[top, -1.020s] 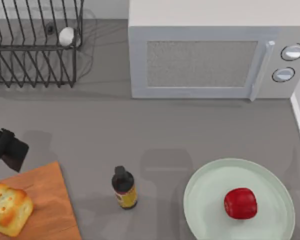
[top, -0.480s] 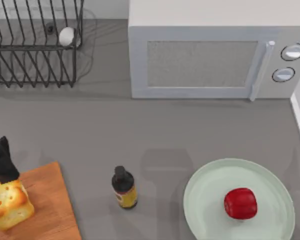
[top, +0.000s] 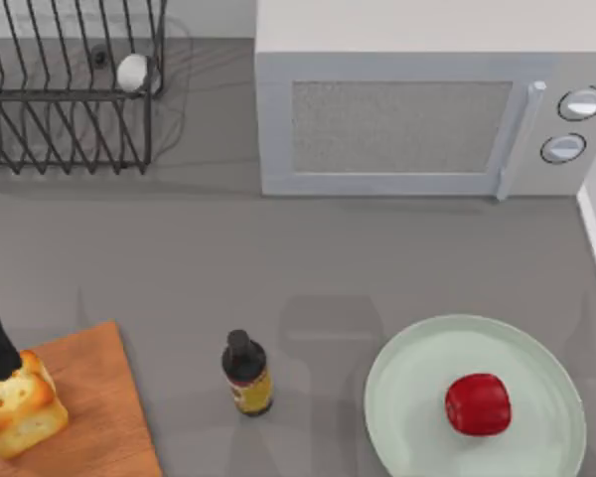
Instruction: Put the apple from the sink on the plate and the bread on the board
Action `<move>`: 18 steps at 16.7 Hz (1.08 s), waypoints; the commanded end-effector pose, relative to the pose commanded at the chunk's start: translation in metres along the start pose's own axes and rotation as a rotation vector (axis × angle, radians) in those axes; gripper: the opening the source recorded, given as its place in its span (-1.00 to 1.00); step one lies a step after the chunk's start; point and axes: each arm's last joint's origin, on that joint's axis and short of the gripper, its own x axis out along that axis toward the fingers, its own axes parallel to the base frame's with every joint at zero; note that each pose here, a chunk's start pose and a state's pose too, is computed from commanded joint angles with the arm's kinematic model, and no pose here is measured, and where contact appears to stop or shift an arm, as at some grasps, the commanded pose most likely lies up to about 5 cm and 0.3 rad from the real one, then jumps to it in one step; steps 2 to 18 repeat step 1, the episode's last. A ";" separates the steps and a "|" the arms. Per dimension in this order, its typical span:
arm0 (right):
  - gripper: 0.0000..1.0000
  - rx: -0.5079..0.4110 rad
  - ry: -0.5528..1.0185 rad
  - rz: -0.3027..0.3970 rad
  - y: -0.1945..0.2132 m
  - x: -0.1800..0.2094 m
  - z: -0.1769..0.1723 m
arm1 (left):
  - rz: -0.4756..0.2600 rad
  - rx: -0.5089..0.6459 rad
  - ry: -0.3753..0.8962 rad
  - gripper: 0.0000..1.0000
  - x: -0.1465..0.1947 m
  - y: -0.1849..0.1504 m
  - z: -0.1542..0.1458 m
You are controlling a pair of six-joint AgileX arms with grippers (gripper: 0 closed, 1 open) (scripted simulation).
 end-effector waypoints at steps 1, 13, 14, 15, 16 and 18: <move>1.00 0.000 0.000 0.000 0.000 0.000 0.000 | 0.000 0.001 -0.001 1.00 0.000 0.000 0.000; 1.00 0.000 0.000 0.000 0.000 0.000 0.000 | 0.000 0.001 -0.001 1.00 0.000 0.000 0.000; 1.00 0.000 0.000 0.000 0.000 0.000 0.000 | 0.000 0.001 -0.001 1.00 0.000 0.000 0.000; 1.00 0.000 0.000 0.000 0.000 0.000 0.000 | 0.000 0.001 -0.001 1.00 0.000 0.000 0.000; 1.00 0.000 0.000 0.000 0.000 0.000 0.000 | 0.000 0.001 -0.001 1.00 0.000 0.000 0.000; 1.00 0.000 0.000 0.000 0.000 0.000 0.000 | 0.000 0.001 -0.001 1.00 0.000 0.000 0.000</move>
